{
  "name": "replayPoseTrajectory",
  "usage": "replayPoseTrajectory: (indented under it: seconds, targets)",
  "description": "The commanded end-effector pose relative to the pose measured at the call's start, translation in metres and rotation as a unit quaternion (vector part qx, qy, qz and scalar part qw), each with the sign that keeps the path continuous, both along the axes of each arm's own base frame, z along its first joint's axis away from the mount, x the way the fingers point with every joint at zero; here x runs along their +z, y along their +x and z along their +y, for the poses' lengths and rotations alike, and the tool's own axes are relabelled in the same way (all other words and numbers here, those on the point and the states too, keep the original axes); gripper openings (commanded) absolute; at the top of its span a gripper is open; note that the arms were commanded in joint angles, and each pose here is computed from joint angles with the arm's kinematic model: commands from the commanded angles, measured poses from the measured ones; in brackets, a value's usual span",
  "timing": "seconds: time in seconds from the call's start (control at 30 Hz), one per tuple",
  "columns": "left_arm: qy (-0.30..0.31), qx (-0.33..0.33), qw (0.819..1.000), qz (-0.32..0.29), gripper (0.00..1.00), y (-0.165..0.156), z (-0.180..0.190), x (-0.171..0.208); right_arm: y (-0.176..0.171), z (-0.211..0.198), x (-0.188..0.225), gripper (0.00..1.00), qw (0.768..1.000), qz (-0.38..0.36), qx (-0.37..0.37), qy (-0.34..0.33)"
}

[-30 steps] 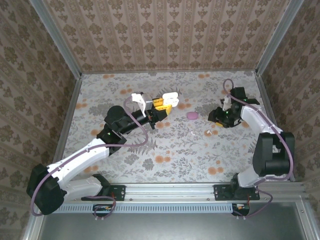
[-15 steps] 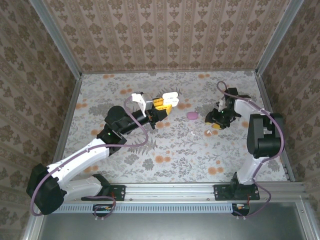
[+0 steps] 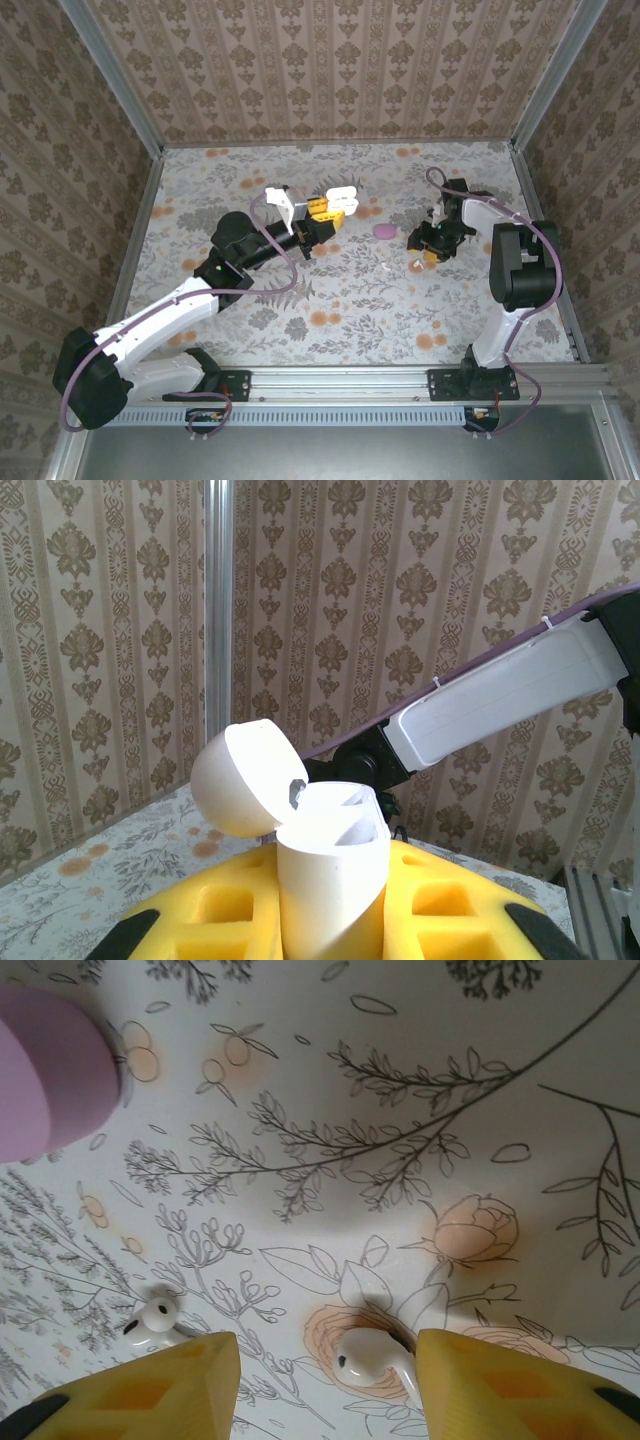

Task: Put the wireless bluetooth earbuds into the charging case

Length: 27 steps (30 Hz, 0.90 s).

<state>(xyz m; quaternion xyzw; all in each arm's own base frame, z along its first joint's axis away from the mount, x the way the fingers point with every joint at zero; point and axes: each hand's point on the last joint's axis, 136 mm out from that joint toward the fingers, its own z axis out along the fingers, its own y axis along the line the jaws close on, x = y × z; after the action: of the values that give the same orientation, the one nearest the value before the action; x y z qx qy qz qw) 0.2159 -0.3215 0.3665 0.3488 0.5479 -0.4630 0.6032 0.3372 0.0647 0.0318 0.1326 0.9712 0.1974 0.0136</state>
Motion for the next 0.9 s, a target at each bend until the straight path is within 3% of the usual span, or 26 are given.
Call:
replayPoseTrajectory:
  seconds: [0.0,0.87]
  targets:
    - [-0.017,0.001,0.999,-0.030,0.19,-0.004,0.002,0.022,-0.014,0.000,-0.011,0.52,1.000,0.025,0.007,-0.009]
    - [-0.014,0.006,0.999,-0.033,0.19,-0.006,0.006,0.020,-0.032,0.018,-0.003,0.48,0.999,0.030,0.016,-0.009]
